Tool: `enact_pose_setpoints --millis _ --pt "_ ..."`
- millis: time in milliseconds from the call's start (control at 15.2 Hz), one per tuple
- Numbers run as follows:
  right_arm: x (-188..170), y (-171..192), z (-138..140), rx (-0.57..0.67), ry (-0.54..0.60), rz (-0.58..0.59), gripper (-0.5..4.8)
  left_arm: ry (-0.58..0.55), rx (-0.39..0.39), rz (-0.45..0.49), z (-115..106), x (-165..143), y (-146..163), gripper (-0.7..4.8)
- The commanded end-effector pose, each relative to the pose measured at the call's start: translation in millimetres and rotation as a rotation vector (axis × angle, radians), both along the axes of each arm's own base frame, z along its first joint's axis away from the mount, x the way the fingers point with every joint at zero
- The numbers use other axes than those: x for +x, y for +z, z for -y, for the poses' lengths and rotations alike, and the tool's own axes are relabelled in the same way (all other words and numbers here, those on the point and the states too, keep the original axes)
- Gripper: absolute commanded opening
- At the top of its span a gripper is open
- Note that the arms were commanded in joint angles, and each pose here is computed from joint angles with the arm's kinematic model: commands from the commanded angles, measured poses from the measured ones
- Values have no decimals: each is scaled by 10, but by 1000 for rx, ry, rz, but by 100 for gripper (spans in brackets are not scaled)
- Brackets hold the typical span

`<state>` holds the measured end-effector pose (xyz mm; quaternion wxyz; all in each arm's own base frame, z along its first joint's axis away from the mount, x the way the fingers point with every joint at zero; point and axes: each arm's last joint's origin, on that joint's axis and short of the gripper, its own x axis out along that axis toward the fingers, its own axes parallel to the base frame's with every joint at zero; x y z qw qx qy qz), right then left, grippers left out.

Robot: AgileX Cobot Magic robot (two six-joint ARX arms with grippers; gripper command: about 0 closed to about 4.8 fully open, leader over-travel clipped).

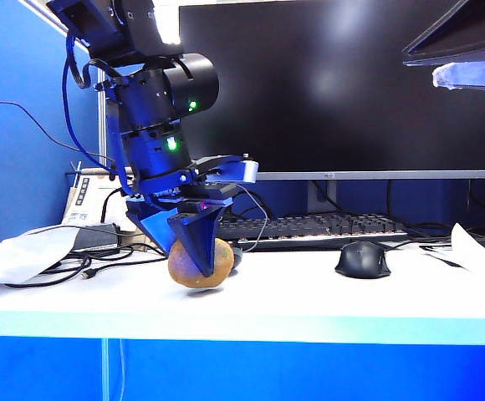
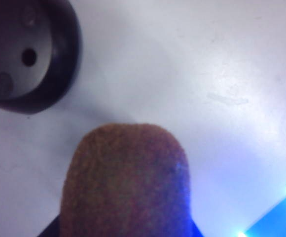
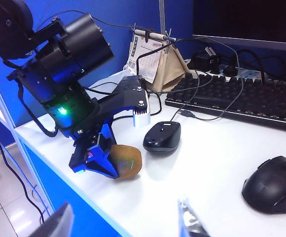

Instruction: Pick up the kiwi and place it near the upside-down mouse.

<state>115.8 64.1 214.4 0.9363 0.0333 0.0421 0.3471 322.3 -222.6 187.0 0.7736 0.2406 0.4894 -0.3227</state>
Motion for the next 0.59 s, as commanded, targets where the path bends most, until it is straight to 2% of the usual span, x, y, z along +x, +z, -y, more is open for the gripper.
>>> enact_pose_setpoints --millis 66,198,527,593 --pt "1 26 -3 4 3 15 275 8 8 10 -8 6 9 179" --pt "0 16 -3 0 3 7 275 28 47 35 -21 13 8 295" --pt "0 -3 -3 -9 3 -11 275 30 49 38 -20 14 9 333" --pt "-1 -3 -3 -8 3 -11 275 42 72 54 -27 19 10 345"
